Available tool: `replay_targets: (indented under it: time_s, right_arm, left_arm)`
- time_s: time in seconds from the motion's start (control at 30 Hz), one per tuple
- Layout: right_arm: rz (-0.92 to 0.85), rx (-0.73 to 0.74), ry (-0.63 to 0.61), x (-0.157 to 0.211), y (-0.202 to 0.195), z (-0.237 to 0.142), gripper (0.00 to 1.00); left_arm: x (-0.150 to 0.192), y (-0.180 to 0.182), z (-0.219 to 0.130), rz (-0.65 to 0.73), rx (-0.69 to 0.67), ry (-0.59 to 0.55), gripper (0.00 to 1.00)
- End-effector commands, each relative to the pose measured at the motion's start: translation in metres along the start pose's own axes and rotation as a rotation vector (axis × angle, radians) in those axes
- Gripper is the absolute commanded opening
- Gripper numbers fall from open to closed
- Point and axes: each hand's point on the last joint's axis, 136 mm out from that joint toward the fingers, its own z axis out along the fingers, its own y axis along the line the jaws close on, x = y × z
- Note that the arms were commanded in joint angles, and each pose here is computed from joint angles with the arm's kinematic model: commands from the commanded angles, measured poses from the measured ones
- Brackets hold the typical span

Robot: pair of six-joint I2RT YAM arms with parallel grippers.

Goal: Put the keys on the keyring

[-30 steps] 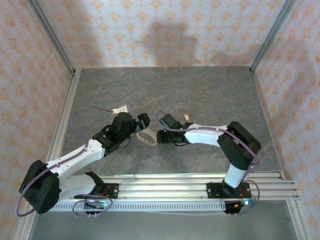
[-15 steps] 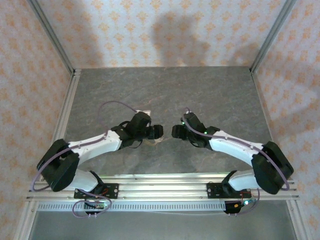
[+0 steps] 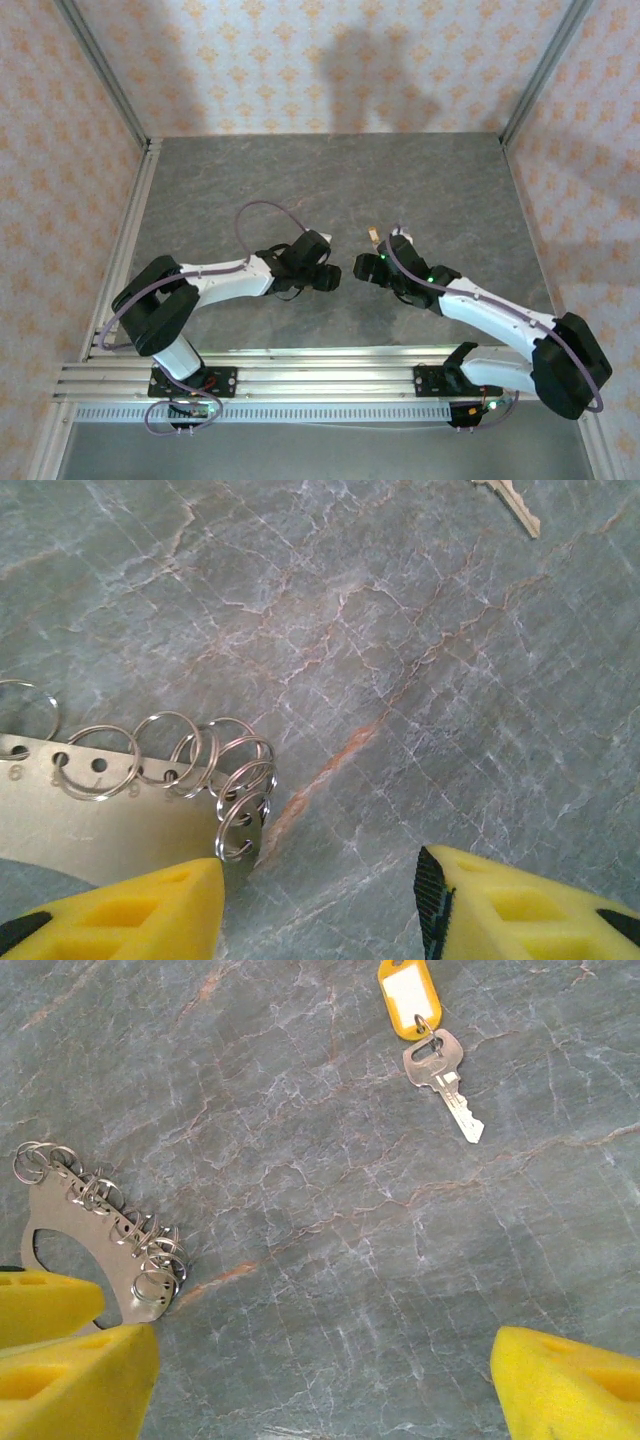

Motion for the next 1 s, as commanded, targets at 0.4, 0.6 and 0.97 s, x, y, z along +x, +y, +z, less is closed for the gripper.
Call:
replay_targets:
  time_s: [0.4, 0.6, 0.97]
  right_arm:
    - [0.019, 0.04, -0.022, 0.001, -0.014, -0.004, 0.87]
    - [0.024, 0.031, -0.024, 0.0, -0.012, -0.004, 0.86]
    - [0.025, 0.025, -0.023, -0.001, -0.01, -0.003, 0.86]
  left_arm:
    - [-0.006, 0.004, 0.014, 0.058, -0.061, -0.011, 0.54]
    - [-0.007, 0.006, 0.017, 0.066, -0.077, -0.013, 0.53]
    - [-0.008, 0.007, 0.014, 0.065, -0.075, -0.029, 0.53]
